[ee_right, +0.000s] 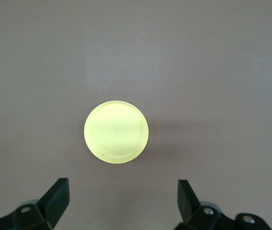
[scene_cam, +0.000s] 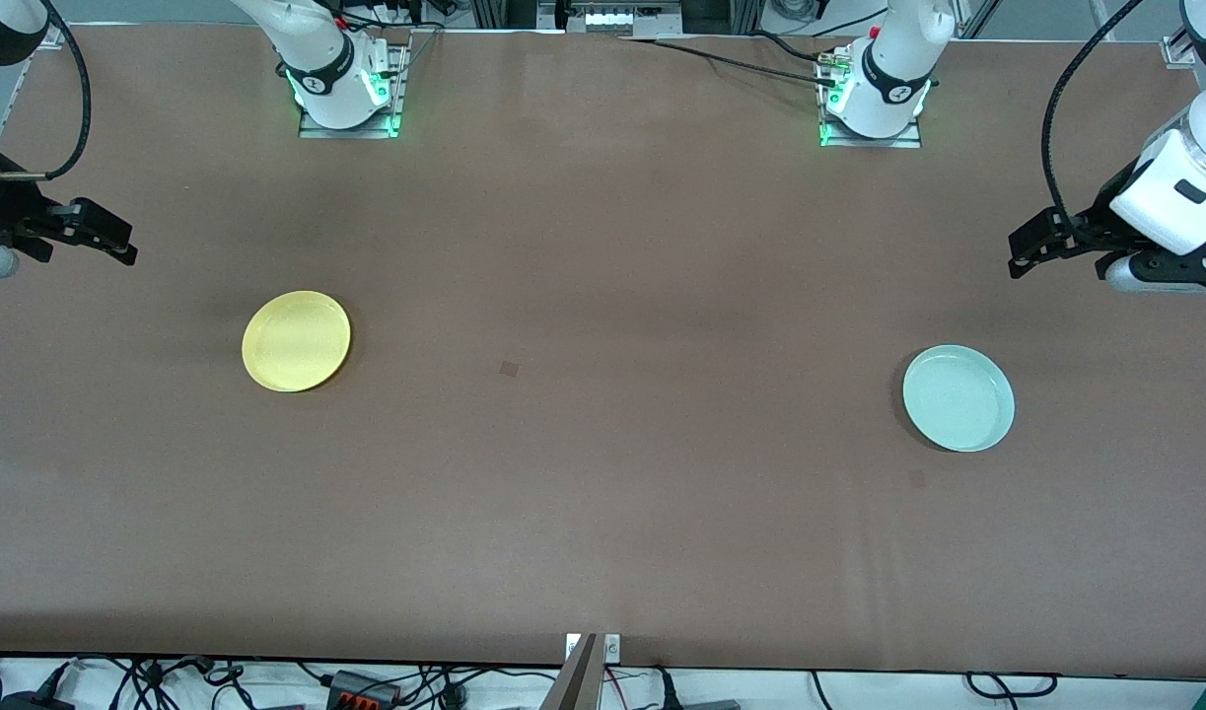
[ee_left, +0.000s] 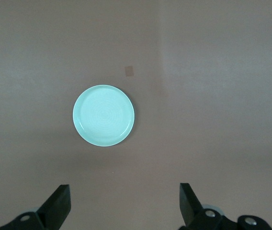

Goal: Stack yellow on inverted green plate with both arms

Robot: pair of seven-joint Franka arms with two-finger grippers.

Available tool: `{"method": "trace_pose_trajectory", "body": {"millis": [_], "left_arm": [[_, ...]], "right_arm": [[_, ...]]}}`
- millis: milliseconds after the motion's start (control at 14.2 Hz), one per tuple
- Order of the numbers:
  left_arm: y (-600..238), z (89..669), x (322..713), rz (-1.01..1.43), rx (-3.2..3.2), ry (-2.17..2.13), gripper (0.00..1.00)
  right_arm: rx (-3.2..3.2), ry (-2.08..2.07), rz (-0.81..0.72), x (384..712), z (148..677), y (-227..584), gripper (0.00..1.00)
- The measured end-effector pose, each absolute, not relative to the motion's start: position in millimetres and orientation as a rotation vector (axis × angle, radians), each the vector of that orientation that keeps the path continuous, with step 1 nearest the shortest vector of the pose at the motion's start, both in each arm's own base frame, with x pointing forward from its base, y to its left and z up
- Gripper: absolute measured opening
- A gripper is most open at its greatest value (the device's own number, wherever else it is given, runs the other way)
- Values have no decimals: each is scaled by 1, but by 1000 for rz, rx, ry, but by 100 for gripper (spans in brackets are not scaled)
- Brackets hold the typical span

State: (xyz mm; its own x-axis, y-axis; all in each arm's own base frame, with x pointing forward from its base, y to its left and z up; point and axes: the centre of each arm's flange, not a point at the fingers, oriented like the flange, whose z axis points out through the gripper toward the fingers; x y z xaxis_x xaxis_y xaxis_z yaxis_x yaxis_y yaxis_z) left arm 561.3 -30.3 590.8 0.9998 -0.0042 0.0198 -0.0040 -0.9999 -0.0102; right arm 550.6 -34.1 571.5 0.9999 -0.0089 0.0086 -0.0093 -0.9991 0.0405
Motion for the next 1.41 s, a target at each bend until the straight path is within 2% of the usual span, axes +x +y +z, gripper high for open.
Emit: {"method": "trace_pose_trajectory", "body": {"millis": [1409], "left_arm": [[-32,604,563,-74,-3132,9,100]], "right_arm": [[3101,-4,6,552,569,-31,100]]}}
